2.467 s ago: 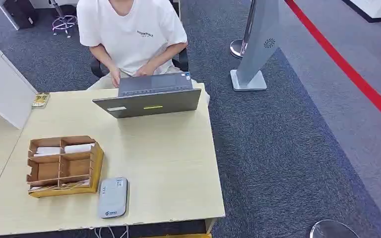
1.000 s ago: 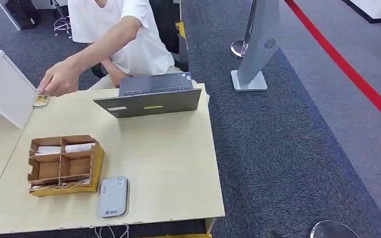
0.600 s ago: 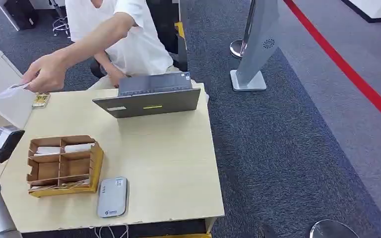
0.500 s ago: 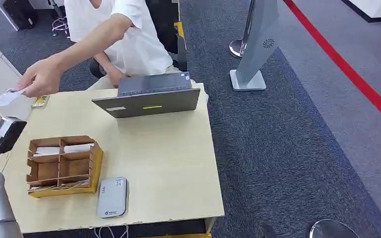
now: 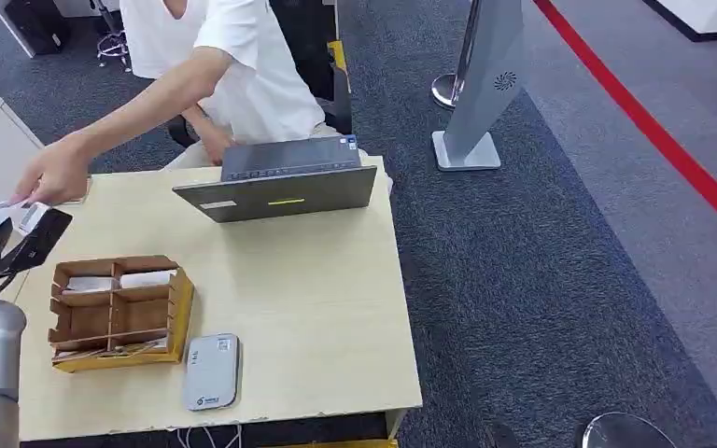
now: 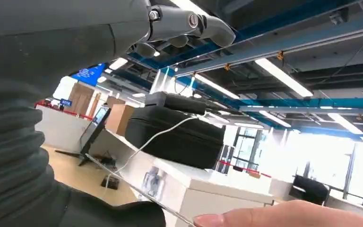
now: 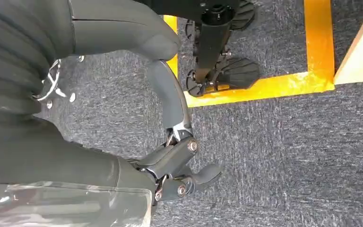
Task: Pass the card to the sensor for recognition and then transmit it.
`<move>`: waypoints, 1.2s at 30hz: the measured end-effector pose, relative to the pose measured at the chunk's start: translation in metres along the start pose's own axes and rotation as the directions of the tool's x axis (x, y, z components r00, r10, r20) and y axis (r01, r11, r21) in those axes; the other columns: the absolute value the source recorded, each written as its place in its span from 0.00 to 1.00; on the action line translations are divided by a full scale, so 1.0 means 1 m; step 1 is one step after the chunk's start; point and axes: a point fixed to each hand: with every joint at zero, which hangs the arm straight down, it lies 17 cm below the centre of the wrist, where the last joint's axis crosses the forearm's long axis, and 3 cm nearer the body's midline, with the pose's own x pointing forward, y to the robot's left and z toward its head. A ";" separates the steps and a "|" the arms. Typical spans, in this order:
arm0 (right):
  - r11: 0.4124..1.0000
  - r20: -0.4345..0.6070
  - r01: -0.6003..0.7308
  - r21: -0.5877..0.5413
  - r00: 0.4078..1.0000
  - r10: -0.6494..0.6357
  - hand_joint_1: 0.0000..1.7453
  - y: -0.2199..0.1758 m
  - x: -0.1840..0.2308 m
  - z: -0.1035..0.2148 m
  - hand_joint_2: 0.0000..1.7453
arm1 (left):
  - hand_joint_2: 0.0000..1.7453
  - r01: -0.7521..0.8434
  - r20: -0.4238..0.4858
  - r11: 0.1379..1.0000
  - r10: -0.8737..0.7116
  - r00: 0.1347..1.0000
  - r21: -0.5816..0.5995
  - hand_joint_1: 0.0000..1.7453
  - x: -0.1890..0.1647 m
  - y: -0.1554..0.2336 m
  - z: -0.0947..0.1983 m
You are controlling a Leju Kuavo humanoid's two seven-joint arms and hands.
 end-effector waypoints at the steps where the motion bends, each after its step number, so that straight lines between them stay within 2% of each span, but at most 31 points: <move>1: 1.000 -0.001 0.000 0.000 1.000 0.000 0.00 0.000 -0.001 0.000 1.00 | 1.00 0.001 0.002 1.000 -0.001 1.000 -0.004 0.00 0.000 -0.001 0.000; 7: 1.000 -0.002 0.003 0.001 1.000 -0.003 0.00 0.000 -0.002 0.000 1.00 | 1.00 -0.003 -0.011 1.000 0.002 1.000 -0.021 0.00 -0.005 -0.005 0.002; 8: 1.000 -0.001 0.002 0.000 1.000 -0.002 0.00 0.000 -0.002 0.000 1.00 | 1.00 -0.002 -0.009 1.000 0.002 1.000 -0.024 1.00 -0.005 -0.006 0.003; 36: 1.000 -0.003 0.014 -0.003 1.000 -0.014 0.00 -0.001 -0.007 0.001 1.00 | 1.00 0.000 -0.002 0.998 0.000 1.000 -0.055 1.00 -0.008 -0.013 0.014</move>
